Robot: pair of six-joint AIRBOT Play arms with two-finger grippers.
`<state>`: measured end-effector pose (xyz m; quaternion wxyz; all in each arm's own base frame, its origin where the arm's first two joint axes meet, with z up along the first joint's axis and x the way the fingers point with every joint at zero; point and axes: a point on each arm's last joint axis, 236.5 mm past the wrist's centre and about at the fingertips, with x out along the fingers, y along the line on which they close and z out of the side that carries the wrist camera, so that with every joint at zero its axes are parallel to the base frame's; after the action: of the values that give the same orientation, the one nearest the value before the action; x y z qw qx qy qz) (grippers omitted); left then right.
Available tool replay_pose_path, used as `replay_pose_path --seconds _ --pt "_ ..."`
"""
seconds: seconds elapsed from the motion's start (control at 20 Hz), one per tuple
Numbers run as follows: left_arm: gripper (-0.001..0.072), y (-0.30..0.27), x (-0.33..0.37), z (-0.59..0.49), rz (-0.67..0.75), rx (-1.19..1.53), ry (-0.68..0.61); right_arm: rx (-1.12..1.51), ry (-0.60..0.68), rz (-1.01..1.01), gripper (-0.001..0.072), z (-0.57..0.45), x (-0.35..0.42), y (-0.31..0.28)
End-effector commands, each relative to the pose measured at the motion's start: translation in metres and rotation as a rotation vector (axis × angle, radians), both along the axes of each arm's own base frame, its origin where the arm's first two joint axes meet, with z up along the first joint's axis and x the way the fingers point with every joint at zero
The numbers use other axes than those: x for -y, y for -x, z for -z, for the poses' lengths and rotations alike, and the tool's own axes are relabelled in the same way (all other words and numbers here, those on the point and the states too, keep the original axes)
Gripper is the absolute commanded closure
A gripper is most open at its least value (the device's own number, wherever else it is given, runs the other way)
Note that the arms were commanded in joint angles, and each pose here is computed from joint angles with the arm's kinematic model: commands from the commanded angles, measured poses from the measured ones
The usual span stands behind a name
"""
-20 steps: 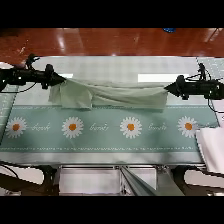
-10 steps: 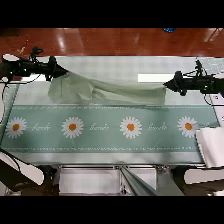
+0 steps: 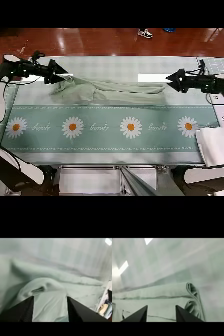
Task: Fold the shirts.
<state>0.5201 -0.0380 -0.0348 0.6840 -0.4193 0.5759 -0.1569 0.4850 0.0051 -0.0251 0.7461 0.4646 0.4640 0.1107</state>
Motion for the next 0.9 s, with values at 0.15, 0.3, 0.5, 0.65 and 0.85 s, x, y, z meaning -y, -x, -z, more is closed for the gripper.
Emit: replay_pose_path --seconds 0.15,0.3,0.5,0.65,0.85 --pt "0.0200 0.044 -0.071 -0.106 0.016 0.122 -0.099 0.113 0.039 0.001 0.0302 -0.094 0.066 0.046" --pt "0.0200 0.055 -0.065 -0.171 0.022 0.340 -0.241 -0.003 0.309 0.065 0.0302 -0.082 0.111 0.092" --pt "0.0200 0.097 0.022 -0.175 0.132 0.470 -0.298 -0.111 0.310 0.250 0.0302 -0.023 0.113 0.125" --pt "0.0200 0.126 0.069 -0.129 0.216 0.473 -0.372 -0.153 0.224 0.278 0.0302 0.011 0.097 0.127" --pt "0.0200 0.138 0.103 -0.080 0.292 0.406 -0.372 -0.161 0.125 0.177 0.0302 0.031 0.054 0.101"
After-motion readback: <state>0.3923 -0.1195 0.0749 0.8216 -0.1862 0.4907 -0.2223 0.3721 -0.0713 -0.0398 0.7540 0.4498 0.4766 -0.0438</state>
